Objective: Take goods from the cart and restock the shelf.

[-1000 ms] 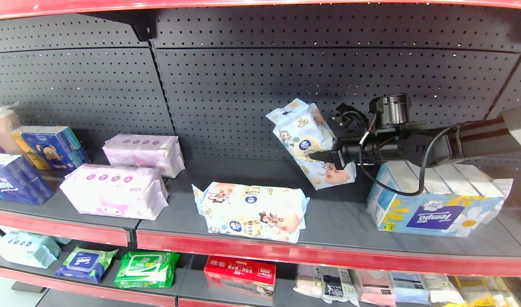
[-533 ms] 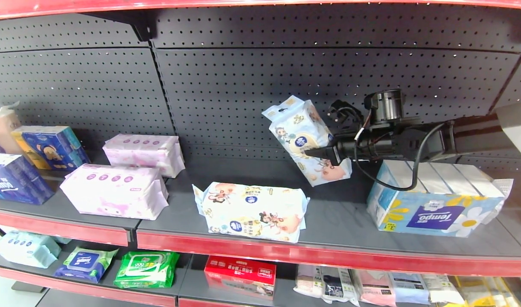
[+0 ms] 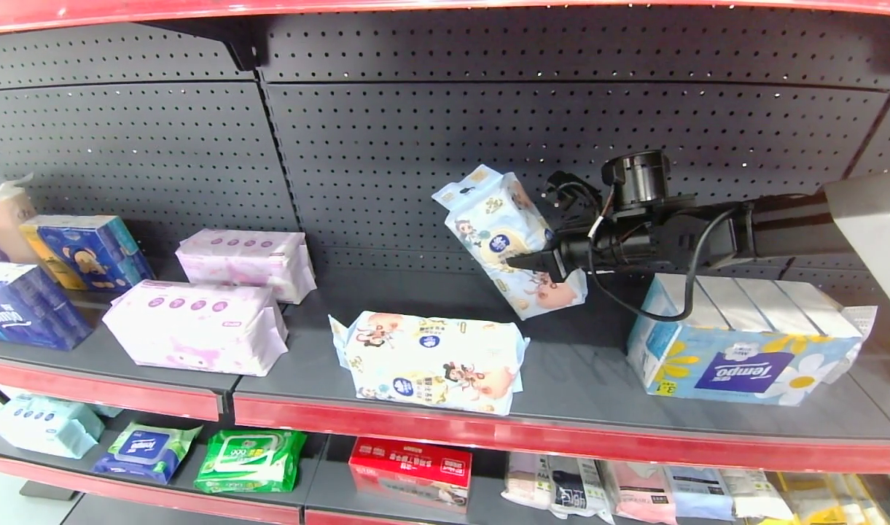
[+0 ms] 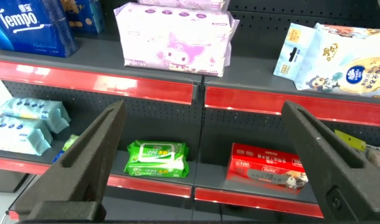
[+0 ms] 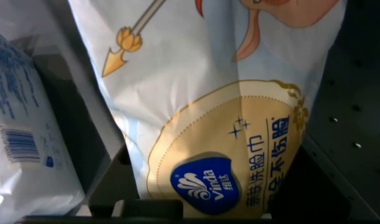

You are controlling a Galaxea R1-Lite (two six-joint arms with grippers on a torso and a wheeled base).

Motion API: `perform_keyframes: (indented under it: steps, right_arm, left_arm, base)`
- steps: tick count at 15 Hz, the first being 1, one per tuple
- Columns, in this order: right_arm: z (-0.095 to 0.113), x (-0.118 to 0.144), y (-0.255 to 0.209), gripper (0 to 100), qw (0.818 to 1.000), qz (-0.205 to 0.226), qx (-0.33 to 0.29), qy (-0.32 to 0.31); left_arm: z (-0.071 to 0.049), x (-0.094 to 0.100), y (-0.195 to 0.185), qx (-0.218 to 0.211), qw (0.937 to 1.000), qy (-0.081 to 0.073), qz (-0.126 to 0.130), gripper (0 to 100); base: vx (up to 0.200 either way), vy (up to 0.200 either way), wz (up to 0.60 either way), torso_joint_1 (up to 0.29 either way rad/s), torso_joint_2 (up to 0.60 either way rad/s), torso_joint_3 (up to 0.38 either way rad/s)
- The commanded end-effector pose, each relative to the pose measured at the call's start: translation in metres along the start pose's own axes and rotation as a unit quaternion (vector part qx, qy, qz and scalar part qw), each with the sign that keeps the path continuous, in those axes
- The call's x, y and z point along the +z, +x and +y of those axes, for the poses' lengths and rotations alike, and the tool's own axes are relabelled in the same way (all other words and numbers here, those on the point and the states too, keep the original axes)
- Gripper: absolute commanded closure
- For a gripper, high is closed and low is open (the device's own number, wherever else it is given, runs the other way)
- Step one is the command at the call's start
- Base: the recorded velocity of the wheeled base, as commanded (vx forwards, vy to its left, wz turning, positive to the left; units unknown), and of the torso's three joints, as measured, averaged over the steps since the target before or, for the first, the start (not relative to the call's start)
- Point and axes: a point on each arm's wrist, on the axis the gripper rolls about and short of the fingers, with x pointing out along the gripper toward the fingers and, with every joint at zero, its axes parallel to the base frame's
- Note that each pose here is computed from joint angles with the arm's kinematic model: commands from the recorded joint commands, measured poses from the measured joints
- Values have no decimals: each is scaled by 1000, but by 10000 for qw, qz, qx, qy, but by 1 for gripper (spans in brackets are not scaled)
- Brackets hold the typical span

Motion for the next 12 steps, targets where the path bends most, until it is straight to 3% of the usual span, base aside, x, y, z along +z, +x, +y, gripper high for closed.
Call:
perform_keyframes:
  steps: [1,12]
  right_arm:
    - [2,-2,5,100,10000,25,51,-6]
    - [14,-1,13,100,9997,56,202,-131]
  left_arm:
    - [0,0,0,6,10000,-3,-2,0]
    - [0,0,0,6,10000,4,-2,0]
  base:
    - [0,0,0,0,0,0]
    - [0,0,0,0,0,0]
